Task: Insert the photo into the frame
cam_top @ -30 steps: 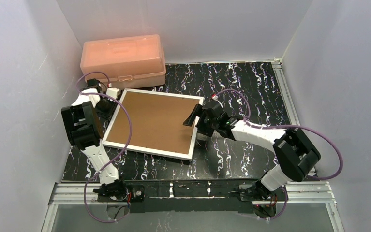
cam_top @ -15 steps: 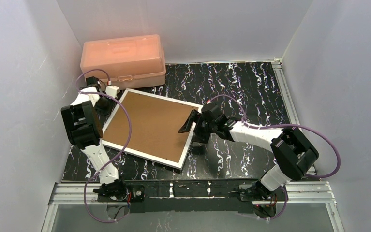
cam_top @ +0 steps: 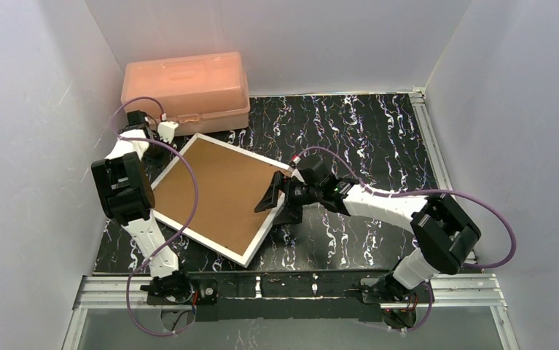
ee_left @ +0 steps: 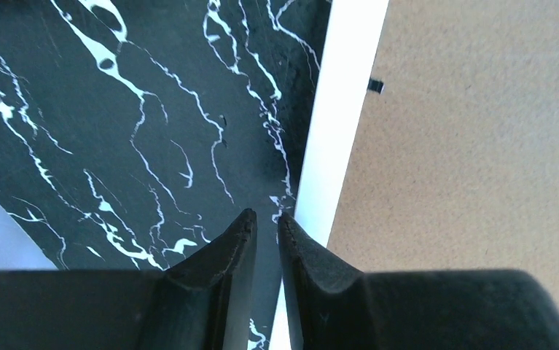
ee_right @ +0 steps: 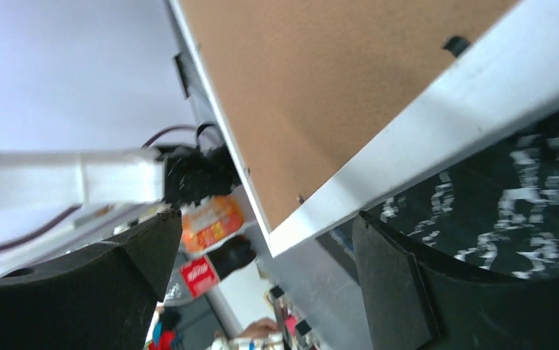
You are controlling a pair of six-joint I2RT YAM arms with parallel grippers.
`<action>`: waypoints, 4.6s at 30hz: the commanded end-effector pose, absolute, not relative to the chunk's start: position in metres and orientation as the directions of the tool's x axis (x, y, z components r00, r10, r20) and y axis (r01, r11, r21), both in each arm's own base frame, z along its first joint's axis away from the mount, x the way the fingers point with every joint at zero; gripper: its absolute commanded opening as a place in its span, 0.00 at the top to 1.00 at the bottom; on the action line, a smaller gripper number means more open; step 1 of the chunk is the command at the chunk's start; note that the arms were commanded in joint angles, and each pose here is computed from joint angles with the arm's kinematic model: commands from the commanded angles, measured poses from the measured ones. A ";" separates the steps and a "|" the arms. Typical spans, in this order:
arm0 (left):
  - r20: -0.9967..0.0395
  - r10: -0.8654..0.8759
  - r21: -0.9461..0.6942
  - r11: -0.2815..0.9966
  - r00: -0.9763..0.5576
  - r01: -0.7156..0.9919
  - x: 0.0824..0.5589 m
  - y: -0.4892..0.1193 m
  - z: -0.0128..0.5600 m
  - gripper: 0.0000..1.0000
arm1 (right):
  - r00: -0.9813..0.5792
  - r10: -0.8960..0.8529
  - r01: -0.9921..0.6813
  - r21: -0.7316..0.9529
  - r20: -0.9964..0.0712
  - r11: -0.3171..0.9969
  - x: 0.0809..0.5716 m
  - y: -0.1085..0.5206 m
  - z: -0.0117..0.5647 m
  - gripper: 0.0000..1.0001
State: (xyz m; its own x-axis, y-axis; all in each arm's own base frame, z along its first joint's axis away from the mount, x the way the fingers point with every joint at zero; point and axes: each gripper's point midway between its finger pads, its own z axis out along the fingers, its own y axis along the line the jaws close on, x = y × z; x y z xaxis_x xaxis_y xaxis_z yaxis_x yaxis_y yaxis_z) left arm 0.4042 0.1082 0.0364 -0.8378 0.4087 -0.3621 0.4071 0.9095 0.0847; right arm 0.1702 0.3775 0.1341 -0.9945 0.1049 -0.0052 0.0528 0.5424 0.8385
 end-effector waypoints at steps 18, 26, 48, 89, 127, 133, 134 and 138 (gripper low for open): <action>-0.182 0.275 -0.635 0.700 -0.944 0.326 0.302 -0.052 0.049 0.82 | -0.697 0.294 -0.684 0.730 -0.654 0.004 0.207 0.418 0.398 0.05; -0.375 0.259 -0.545 0.715 -0.890 0.438 0.332 -0.041 0.164 0.64 | -0.793 0.170 -0.380 0.693 -0.585 0.612 0.213 0.340 0.222 0.01; -0.304 0.267 0.262 0.946 -0.914 0.190 0.373 0.148 0.064 1.00 | -0.894 0.292 -0.037 0.705 -0.340 0.708 0.173 0.287 0.080 0.01; -0.015 0.457 -0.233 0.863 -0.889 0.448 0.255 -0.010 -0.015 1.00 | -0.969 0.247 0.213 0.592 0.025 0.777 0.043 0.271 0.027 0.01; 0.041 0.594 -0.325 0.768 -0.804 0.551 0.244 -0.032 -0.018 1.00 | -0.734 0.630 0.008 0.924 -0.255 0.383 0.107 0.305 0.103 0.06; 0.033 0.593 -0.352 0.760 -0.805 0.546 0.242 -0.036 -0.015 1.00 | -0.695 0.661 -0.158 0.957 -0.283 0.244 0.111 0.306 0.156 0.10; 0.033 0.591 -0.355 0.761 -0.806 0.543 0.242 -0.037 -0.015 1.00 | -0.690 0.662 -0.182 0.956 -0.291 0.230 0.111 0.307 0.164 0.10; 0.029 0.584 -0.369 0.761 -0.811 0.534 0.243 -0.040 -0.013 1.00 | -0.668 0.680 -0.264 0.951 -0.301 0.161 0.111 0.306 0.193 0.11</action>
State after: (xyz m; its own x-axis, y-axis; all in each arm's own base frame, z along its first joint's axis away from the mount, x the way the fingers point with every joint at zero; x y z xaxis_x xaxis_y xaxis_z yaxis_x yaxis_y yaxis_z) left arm 0.3241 0.0227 0.0130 -0.7795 0.6204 -0.0865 0.6196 0.7839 0.0390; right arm 0.0667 0.2898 0.0572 -0.8439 0.3806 -0.3781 -0.1402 0.5239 0.8402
